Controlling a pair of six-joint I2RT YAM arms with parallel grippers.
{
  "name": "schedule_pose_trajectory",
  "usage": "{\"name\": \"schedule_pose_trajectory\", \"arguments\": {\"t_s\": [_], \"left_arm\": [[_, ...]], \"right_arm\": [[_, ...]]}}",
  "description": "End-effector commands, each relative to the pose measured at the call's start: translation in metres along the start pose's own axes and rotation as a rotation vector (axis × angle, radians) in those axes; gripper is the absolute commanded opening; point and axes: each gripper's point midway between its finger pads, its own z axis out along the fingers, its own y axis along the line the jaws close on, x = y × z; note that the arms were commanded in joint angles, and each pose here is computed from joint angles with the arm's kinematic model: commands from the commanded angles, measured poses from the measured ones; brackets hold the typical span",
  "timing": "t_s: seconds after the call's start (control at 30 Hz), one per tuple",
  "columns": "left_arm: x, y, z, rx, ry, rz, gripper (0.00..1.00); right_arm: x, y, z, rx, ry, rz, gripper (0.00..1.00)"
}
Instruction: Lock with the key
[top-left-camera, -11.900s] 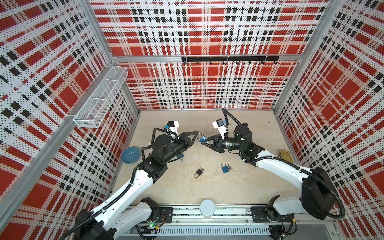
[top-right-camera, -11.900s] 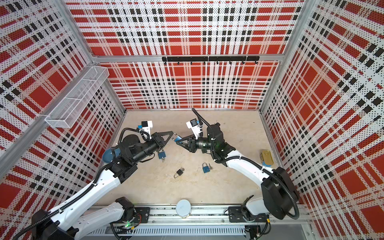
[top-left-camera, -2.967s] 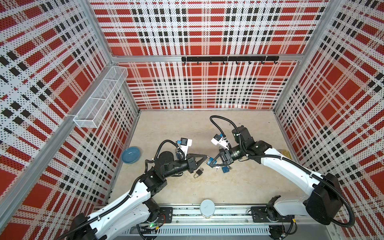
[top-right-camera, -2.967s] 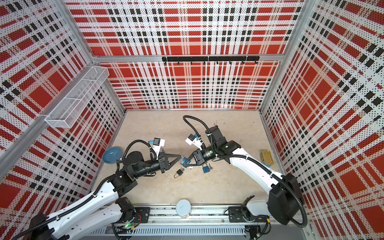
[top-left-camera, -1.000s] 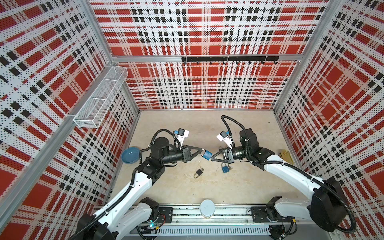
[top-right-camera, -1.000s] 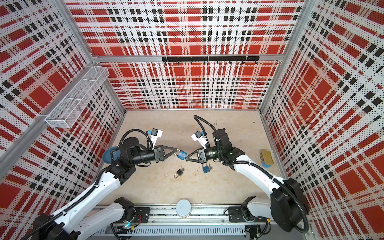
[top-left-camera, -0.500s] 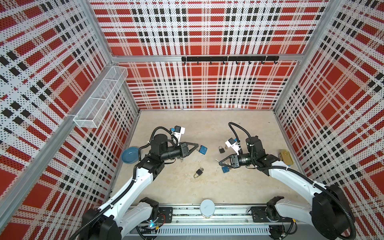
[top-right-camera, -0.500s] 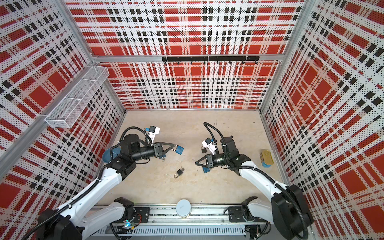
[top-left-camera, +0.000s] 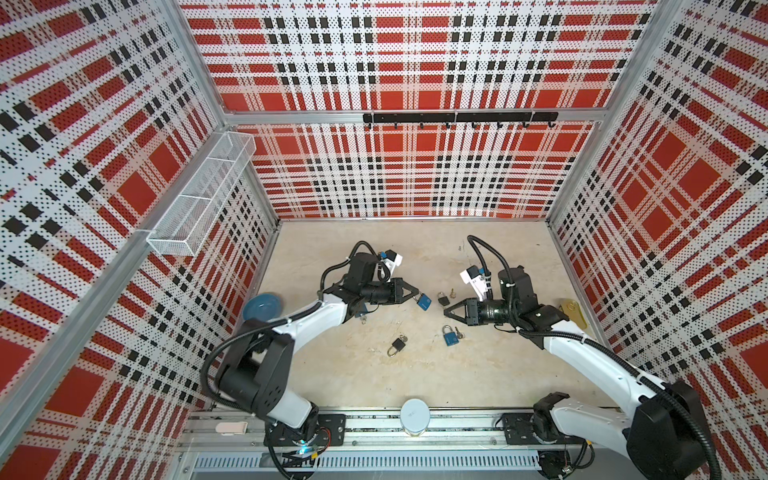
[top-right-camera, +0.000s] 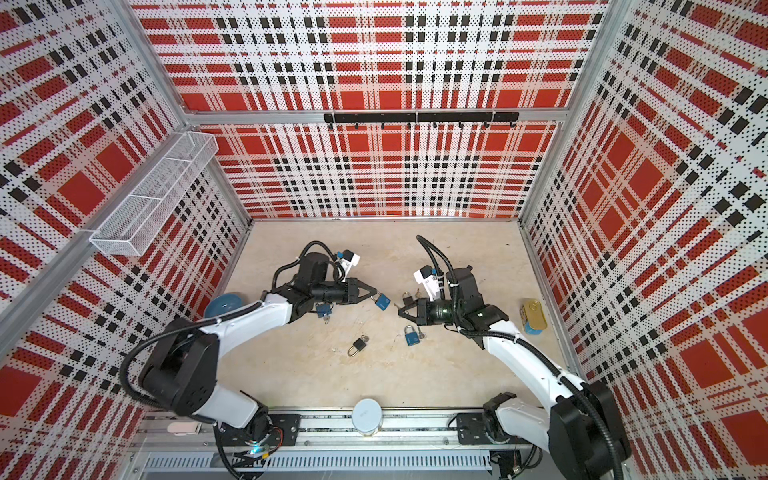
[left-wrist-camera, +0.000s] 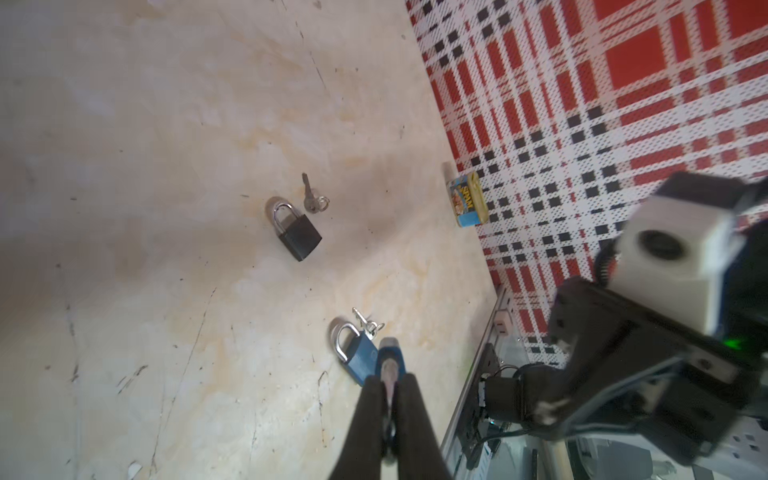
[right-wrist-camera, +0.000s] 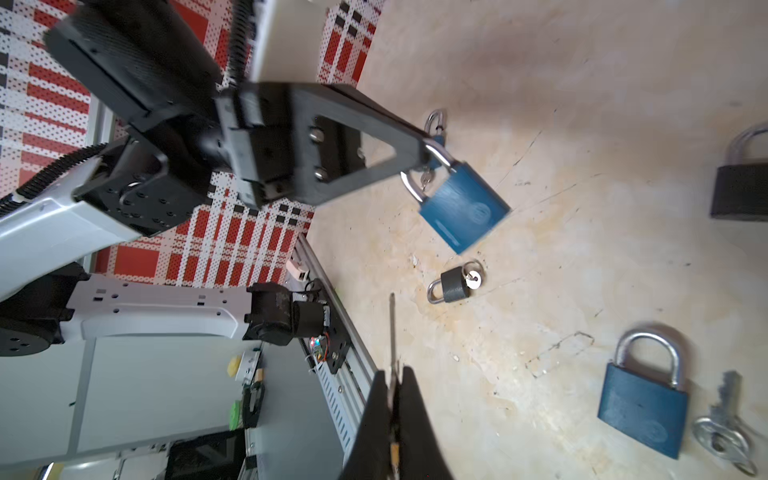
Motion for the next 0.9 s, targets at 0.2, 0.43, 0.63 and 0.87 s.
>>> {"name": "schedule_pose_trajectory", "arguments": {"t_s": [0.2,0.43,0.63,0.87], "left_arm": [[0.004,0.05,0.042,-0.032,0.138,0.017,0.0],[0.01,0.079,0.055,-0.09,0.247,0.021,0.0],[0.013,0.101,0.05,-0.111,0.297,0.004,0.0],[0.023,0.115,0.049,-0.136,0.357,0.01,0.0]], "right_arm": [[-0.015,-0.021,-0.012,0.151,-0.04,-0.01,0.0],[-0.017,-0.031,-0.001,0.148,-0.013,0.017,0.0],[-0.014,-0.051,0.011,0.189,0.01,0.055,0.0],[-0.015,-0.086,0.026,0.292,-0.003,0.101,0.0]]}}
